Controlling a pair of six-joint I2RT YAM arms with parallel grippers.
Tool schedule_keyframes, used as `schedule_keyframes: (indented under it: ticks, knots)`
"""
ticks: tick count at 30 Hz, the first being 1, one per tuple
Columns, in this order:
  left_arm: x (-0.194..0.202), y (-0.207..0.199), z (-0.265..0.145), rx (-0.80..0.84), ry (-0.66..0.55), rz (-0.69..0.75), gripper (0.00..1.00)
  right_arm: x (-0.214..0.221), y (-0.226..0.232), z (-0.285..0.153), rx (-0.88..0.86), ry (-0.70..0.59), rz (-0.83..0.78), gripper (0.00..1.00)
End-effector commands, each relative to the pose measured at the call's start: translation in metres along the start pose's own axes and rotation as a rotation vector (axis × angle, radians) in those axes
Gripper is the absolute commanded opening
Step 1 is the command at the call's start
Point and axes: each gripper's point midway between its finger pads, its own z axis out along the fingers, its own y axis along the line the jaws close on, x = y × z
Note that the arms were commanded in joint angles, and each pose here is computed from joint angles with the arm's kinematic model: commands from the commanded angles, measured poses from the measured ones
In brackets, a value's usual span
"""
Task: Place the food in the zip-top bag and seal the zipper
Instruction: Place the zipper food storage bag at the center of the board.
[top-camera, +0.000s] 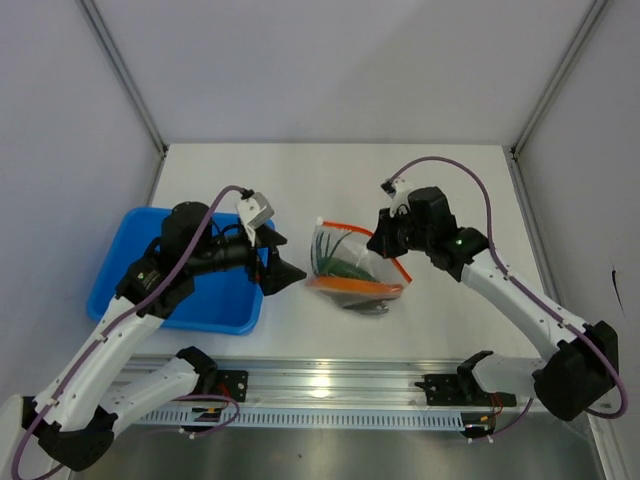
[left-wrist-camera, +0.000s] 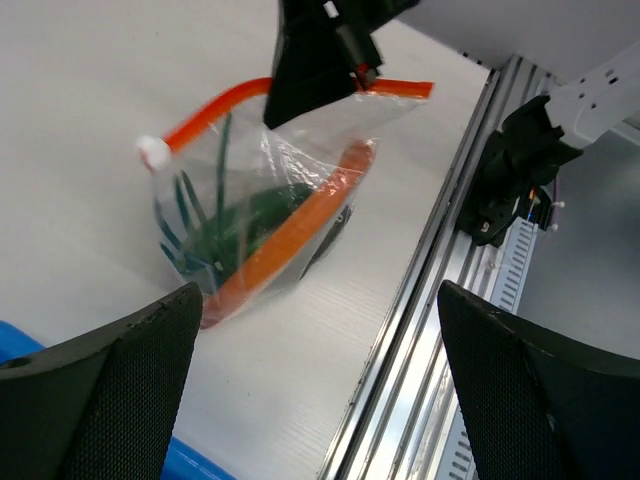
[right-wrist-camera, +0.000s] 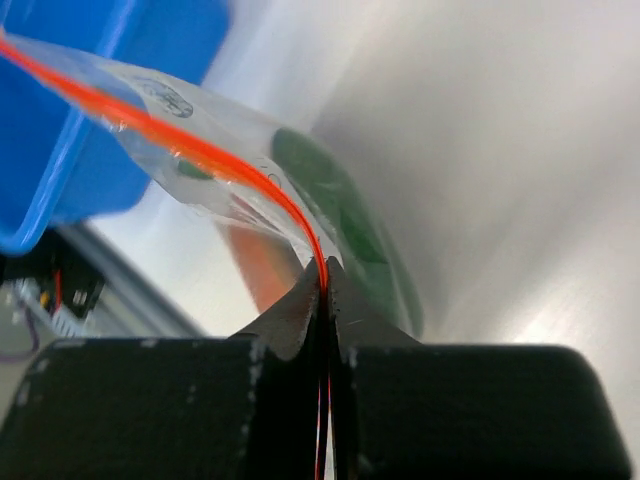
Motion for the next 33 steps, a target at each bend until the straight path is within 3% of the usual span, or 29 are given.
schedule_keyframes:
  ticks: [1,5,10,14,19,33]
  knots:
    - [-0.023,-0.013,-0.007,0.041,-0.114,0.005,1.0,-0.051,-0.05,-0.003,0.171,-0.143,0.102,0.0]
    - [-0.014,-0.022,-0.007,0.091,-0.097,-0.026,0.99,-0.08,-0.127,-0.011,0.366,-0.226,0.222,0.0]
    - [-0.003,-0.033,-0.014,0.13,-0.103,-0.043,0.99,-0.106,-0.209,-0.014,0.491,-0.269,0.316,0.0]
    - [0.002,-0.042,-0.021,0.155,-0.11,-0.057,0.99,-0.096,-0.304,-0.02,0.587,-0.28,0.455,0.0]
    - [0.011,-0.05,-0.027,0.18,-0.113,-0.075,1.0,-0.078,-0.362,-0.029,0.631,-0.268,0.578,0.0]
    - [0.017,-0.048,-0.024,0.18,-0.091,-0.082,1.0,-0.036,-0.383,-0.047,0.724,-0.221,0.616,0.0]
